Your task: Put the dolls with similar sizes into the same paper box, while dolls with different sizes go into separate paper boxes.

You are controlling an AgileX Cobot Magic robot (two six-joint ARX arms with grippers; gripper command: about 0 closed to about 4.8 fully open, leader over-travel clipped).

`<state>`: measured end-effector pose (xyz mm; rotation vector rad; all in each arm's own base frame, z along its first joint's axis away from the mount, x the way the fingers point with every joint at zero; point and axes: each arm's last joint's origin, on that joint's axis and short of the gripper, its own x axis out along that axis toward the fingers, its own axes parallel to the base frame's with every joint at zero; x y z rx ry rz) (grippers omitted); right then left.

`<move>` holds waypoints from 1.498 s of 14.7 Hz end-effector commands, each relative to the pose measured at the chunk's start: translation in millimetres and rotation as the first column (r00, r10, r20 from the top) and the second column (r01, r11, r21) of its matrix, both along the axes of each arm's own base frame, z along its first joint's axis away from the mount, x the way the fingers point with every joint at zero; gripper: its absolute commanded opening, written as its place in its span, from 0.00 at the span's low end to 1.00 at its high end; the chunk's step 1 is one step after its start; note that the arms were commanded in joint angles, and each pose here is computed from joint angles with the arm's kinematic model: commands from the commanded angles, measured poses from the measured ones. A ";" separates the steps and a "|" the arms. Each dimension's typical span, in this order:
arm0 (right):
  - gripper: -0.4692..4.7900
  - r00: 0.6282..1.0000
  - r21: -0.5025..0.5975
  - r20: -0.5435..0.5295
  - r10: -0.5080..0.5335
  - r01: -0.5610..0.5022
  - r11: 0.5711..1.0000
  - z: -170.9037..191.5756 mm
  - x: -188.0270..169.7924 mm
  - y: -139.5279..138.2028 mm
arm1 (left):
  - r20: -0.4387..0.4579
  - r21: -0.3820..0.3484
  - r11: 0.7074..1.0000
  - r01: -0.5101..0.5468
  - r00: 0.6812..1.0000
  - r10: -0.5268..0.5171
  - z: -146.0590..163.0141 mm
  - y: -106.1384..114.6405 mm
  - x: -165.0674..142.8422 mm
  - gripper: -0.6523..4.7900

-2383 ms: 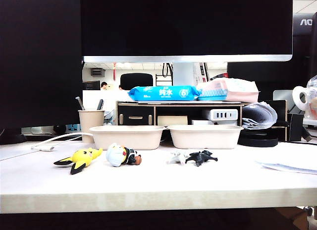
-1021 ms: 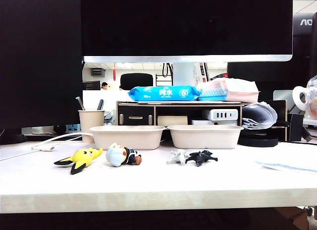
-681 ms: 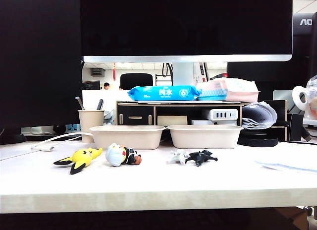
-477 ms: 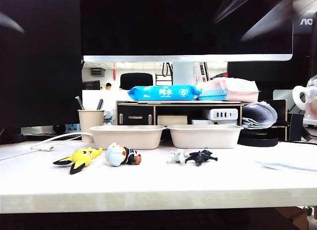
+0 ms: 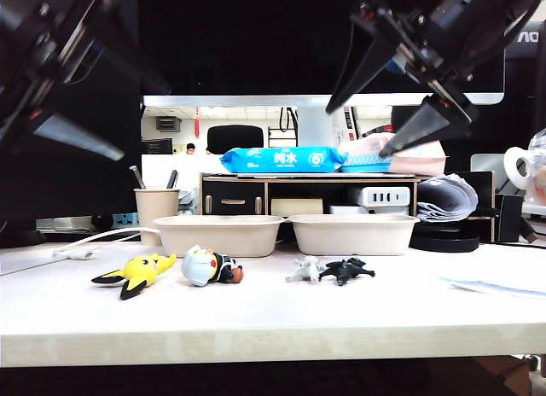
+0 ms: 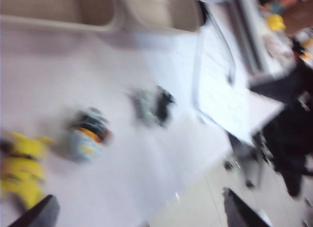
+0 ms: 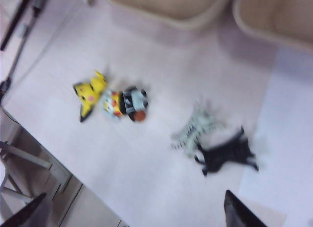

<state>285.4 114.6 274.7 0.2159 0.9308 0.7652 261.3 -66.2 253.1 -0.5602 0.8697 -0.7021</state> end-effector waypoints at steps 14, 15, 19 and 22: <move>1.00 0.987 0.206 -0.087 0.137 -0.117 0.972 -1.1 -1.9 34.1 | -0.010 0.340 0.939 0.049 0.999 -0.049 -47.8 -10.0 15.8 1.00; 1.00 0.987 0.206 -0.084 0.137 -0.117 0.971 -0.9 -1.7 34.1 | 0.004 0.348 0.934 0.080 0.996 -0.087 -52.7 -17.5 18.3 1.00; 1.00 0.987 0.205 -0.079 0.141 -0.123 0.971 -0.8 -1.8 34.1 | 0.024 0.356 0.922 0.150 0.985 -0.169 -70.5 -46.3 24.0 1.00; 1.00 0.983 0.221 -0.087 0.161 -0.139 0.965 -0.7 -2.6 34.4 | 0.050 0.499 0.858 0.120 0.985 -0.166 -80.3 -46.6 26.5 1.00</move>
